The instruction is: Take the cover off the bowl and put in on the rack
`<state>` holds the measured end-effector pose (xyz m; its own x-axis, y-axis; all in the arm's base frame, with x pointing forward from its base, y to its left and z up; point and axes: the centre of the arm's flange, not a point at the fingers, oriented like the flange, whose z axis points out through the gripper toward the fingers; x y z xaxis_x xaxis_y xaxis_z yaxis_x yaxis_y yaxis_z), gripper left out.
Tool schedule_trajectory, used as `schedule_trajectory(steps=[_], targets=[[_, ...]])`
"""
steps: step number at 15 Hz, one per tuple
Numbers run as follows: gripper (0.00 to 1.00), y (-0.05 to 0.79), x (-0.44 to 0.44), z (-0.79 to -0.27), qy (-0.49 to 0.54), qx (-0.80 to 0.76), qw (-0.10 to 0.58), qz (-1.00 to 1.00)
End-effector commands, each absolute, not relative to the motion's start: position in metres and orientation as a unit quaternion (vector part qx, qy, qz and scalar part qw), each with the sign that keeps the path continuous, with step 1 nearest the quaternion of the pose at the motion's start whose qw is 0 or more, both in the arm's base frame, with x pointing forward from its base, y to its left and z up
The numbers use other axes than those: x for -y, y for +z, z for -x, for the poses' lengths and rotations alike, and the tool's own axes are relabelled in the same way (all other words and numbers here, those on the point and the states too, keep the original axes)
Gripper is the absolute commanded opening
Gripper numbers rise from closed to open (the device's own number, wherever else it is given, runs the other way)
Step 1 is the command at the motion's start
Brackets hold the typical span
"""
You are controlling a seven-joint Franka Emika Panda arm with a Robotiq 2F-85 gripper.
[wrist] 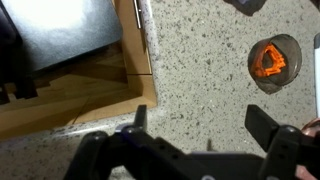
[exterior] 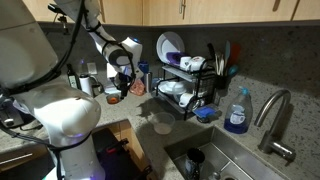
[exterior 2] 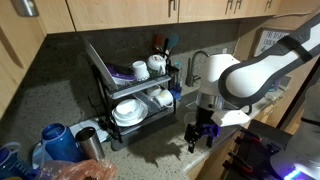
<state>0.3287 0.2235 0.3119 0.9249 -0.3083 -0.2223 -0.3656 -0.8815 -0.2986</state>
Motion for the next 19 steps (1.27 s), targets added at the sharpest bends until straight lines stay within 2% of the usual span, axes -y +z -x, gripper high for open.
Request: schedule_trajectory(steps=[1,10,19], targets=[[1.00,0.338,-0.205,-0.315,0.115,-0.113,0.184,0.970],[1.00,0.357,-0.193,-0.296,0.185,-0.002,0.213,0.960],[1.00,0.350,-0.200,-0.297,0.191,-0.012,0.212,0.958]])
